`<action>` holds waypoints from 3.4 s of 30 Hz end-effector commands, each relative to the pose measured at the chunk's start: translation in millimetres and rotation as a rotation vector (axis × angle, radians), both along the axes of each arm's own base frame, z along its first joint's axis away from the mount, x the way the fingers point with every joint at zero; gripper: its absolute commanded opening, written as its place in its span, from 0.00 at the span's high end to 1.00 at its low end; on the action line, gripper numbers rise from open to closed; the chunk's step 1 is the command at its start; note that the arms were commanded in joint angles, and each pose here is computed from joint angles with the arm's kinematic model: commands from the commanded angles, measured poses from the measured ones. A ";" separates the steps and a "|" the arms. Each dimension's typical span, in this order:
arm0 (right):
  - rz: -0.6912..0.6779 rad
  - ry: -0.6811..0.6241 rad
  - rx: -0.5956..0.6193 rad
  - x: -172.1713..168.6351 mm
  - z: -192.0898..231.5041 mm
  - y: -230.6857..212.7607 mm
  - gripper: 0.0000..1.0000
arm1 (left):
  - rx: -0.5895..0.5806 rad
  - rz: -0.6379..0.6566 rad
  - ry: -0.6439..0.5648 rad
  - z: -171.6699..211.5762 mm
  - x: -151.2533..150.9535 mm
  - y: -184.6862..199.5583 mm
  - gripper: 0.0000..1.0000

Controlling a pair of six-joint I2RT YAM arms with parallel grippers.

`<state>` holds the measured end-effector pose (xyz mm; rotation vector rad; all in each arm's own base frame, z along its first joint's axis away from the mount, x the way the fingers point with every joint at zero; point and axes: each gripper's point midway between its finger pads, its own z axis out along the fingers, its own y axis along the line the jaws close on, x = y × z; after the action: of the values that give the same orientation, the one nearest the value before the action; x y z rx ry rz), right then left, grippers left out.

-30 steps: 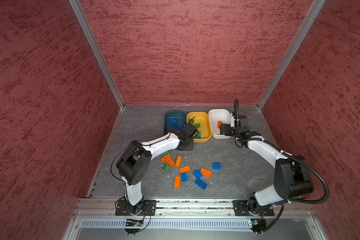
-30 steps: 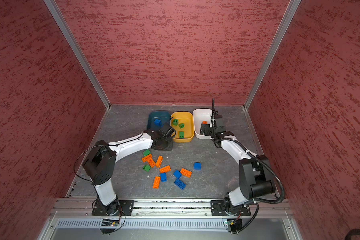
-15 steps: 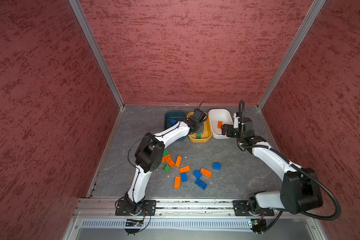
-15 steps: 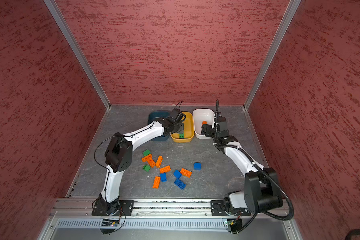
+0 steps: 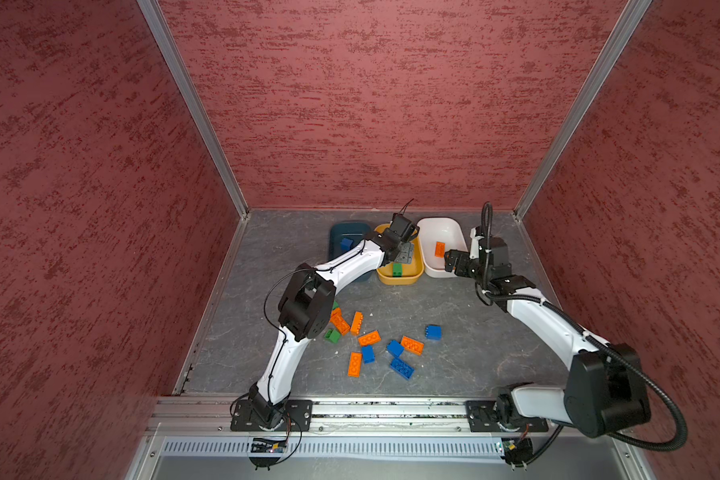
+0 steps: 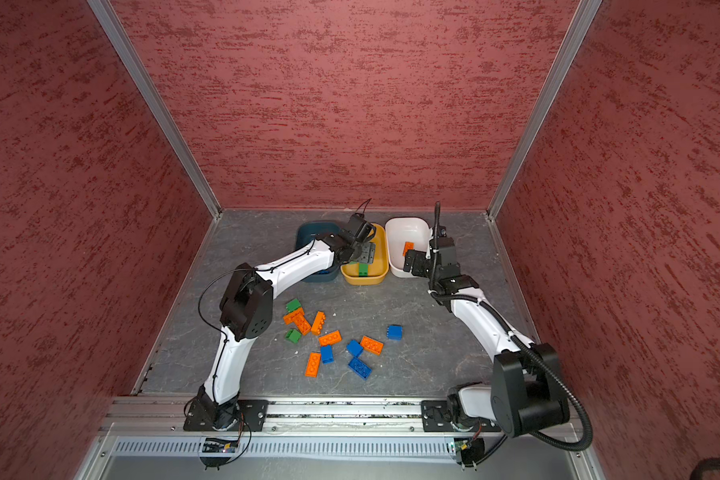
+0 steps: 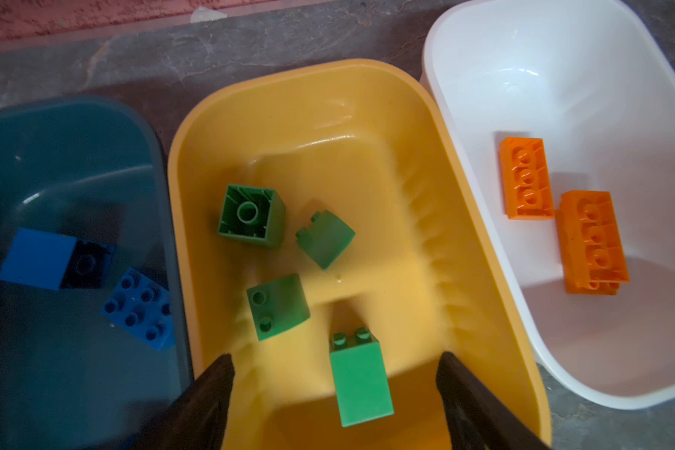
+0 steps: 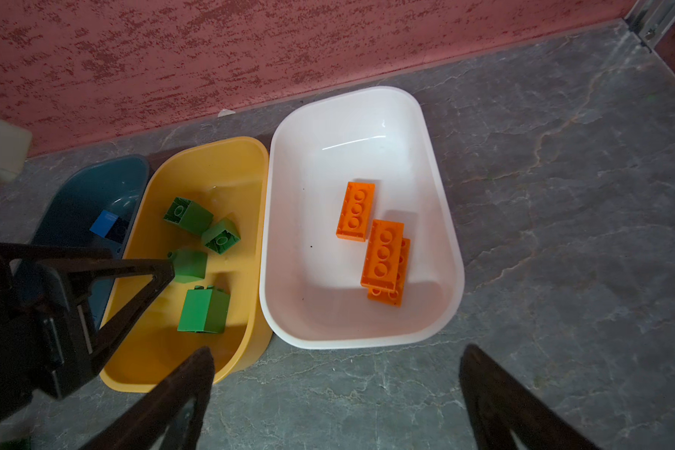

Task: Sort the legos into containers by color
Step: 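Carry the green brick with the left gripper and release it into the yellow tub, then withdraw the left gripper from the yellow tub and lower it onto a blue brick, then carry the blue brick with the left gripper and drop it into the teal tub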

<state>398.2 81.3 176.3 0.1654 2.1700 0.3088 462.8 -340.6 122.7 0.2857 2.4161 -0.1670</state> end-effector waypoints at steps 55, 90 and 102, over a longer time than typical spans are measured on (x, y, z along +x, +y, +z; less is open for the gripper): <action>0.164 -0.047 0.137 -18.3 -18.4 36.4 0.01 | 0.210 -0.627 0.465 -103.4 -274.5 10.5 0.45; 0.338 -0.068 0.032 -37.5 -29.5 98.0 0.01 | 0.013 0.088 0.036 25.0 -71.7 131.0 0.67; 0.230 0.041 -0.089 -29.6 -43.7 74.9 0.01 | 0.116 0.371 -0.017 3.0 5.9 181.0 0.66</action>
<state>365.7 165.5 134.7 -0.1454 2.2182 0.4251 456.7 -169.0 122.4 -0.0707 2.4489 0.0485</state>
